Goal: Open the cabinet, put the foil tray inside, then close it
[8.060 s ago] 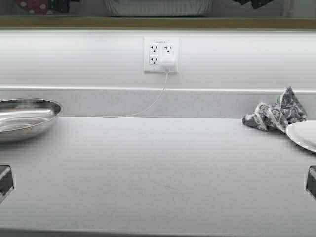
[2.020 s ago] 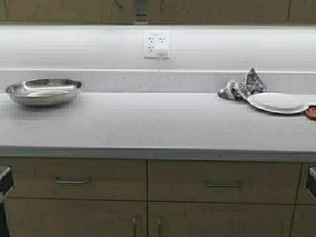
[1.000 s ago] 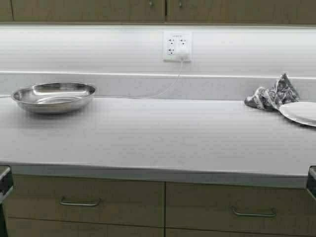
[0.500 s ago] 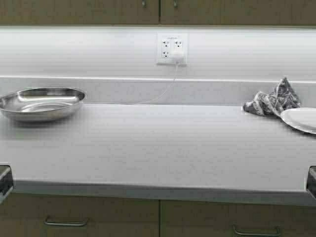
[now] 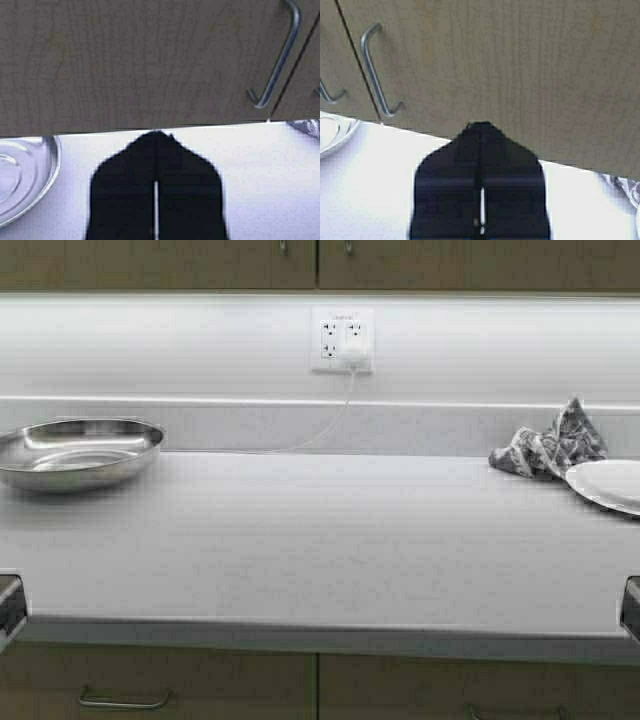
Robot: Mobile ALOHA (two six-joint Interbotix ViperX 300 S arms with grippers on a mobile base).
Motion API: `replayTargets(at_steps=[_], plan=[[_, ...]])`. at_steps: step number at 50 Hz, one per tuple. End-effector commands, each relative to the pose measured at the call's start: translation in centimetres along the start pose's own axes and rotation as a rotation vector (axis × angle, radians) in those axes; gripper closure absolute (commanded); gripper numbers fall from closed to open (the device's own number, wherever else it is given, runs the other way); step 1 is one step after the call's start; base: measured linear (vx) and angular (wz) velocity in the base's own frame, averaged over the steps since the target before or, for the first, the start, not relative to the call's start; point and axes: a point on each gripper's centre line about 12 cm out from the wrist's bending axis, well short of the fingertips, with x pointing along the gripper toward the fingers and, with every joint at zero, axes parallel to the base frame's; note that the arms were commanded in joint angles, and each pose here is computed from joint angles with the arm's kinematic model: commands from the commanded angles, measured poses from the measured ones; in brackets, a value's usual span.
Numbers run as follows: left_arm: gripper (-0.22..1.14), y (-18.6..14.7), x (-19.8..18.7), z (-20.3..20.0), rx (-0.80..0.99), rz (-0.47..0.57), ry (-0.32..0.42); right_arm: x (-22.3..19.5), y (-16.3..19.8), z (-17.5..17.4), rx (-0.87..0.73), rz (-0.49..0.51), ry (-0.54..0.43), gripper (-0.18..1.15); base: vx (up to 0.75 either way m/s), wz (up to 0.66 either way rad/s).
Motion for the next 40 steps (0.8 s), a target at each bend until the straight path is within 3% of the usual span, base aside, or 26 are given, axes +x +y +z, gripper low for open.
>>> replayTargets(at_steps=[1,40], plan=[[0.87,-0.1,0.2,0.0,0.002,-0.003,-0.003,-0.8,0.1,0.6,0.000,0.004,-0.026,0.90,0.00,0.00],[0.87,-0.1,0.5,-0.5,0.006,-0.005,0.006,-0.7,0.0,-0.3,-0.008,0.000,0.003,0.90,0.00,0.00]])
